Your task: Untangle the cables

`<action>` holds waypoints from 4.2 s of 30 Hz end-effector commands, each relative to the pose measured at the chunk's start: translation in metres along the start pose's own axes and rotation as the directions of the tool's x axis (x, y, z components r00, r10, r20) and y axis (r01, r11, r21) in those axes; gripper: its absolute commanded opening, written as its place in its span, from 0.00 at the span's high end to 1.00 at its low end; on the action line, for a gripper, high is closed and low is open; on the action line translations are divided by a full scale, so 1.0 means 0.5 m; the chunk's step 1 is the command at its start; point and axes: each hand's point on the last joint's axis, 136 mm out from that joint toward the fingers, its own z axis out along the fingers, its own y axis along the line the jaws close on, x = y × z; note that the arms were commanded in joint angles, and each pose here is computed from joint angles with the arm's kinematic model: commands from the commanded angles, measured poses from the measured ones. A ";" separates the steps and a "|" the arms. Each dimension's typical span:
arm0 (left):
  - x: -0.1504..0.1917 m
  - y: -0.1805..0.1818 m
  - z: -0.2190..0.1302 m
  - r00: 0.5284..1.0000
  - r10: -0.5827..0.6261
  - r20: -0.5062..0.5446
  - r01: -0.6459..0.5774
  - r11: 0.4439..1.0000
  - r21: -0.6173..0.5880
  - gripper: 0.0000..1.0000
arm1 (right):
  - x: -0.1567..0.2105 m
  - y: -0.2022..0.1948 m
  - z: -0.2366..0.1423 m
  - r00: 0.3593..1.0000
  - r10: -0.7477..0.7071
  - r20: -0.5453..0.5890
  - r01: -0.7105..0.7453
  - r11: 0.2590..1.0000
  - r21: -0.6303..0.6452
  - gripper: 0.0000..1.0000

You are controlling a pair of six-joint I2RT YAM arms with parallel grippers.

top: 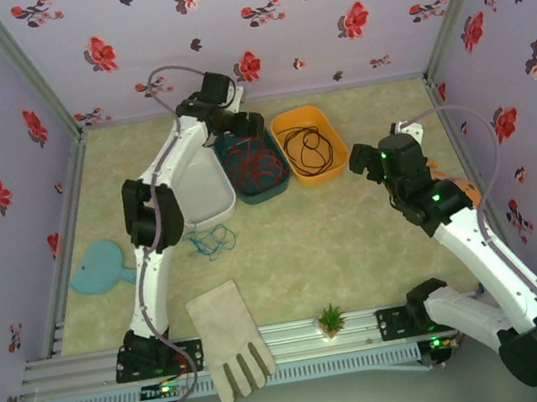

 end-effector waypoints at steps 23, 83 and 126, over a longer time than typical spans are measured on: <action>0.005 -0.037 -0.380 0.953 0.032 0.300 -0.006 0.996 -0.085 0.00 | -0.015 -0.007 -0.030 0.996 -0.081 0.024 0.080 0.996 0.046 0.00; 0.547 -0.098 -0.198 0.973 -0.228 -0.036 0.229 0.973 0.021 1.00 | 0.179 0.196 0.034 0.953 -0.253 -0.167 0.261 0.965 0.027 0.01; 0.576 -0.082 -0.236 0.965 -0.260 0.023 0.261 0.958 -0.122 1.00 | 0.473 0.295 0.134 0.753 -0.288 -0.591 0.156 0.951 -0.265 0.52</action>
